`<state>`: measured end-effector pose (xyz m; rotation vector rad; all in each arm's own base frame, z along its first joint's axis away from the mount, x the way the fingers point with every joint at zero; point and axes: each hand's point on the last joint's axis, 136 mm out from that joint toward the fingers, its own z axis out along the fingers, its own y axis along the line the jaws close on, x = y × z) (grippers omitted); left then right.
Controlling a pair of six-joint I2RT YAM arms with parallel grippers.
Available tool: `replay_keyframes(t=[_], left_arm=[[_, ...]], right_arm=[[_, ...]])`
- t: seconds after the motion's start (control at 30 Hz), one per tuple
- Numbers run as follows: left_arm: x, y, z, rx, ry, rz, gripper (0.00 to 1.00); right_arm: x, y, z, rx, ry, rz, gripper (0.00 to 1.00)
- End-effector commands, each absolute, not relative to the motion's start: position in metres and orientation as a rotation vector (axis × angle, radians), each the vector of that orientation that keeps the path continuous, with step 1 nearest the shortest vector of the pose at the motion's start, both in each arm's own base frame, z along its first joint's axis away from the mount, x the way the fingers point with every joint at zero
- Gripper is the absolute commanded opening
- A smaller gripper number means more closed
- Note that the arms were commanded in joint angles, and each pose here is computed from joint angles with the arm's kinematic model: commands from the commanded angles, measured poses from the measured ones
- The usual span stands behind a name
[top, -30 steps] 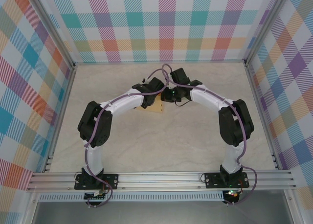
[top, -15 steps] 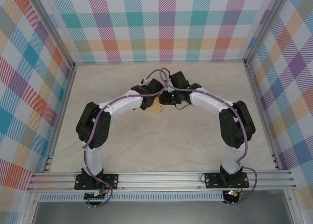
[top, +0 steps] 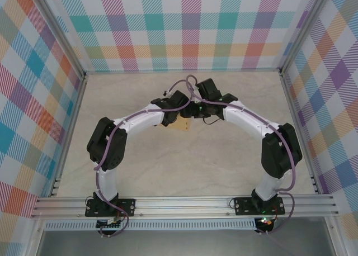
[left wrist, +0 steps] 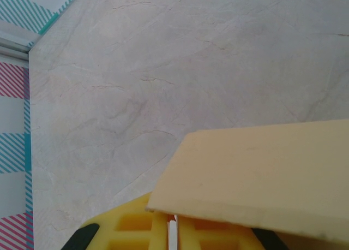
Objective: Fold the paper box
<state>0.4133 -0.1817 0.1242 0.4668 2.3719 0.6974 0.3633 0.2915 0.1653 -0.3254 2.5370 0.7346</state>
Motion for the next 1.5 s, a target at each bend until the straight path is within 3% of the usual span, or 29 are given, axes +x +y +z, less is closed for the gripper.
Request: replay_keyframes(t=[0.0,0.37,0.7,0.87,1.07,1.47], left_arm=[[0.389,-0.192,0.087,0.593,2.491,0.657,0.11],[0.389,-0.196,0.101,0.577,2.487,0.611,0.12],[0.387,-0.205,0.118,0.596,2.496,0.522,0.14],[0.390,-0.203,0.131,0.586,2.477,0.519,0.27],[0.393,-0.197,0.156,0.539,2.448,0.456,0.28],[0.385,-0.195,0.187,0.515,2.433,0.200,0.29]], right_arm=[[0.367,0.284,0.184,-0.273,2.489,0.762,0.61],[0.364,0.270,0.176,-0.355,2.509,0.732,0.53],[0.355,0.272,0.143,-0.495,2.511,0.664,0.57],[0.369,0.270,0.134,-0.504,2.509,0.580,0.52],[0.377,0.268,0.136,-0.517,2.503,0.529,0.46],[0.360,0.262,0.160,-0.555,2.501,0.475,0.50]])
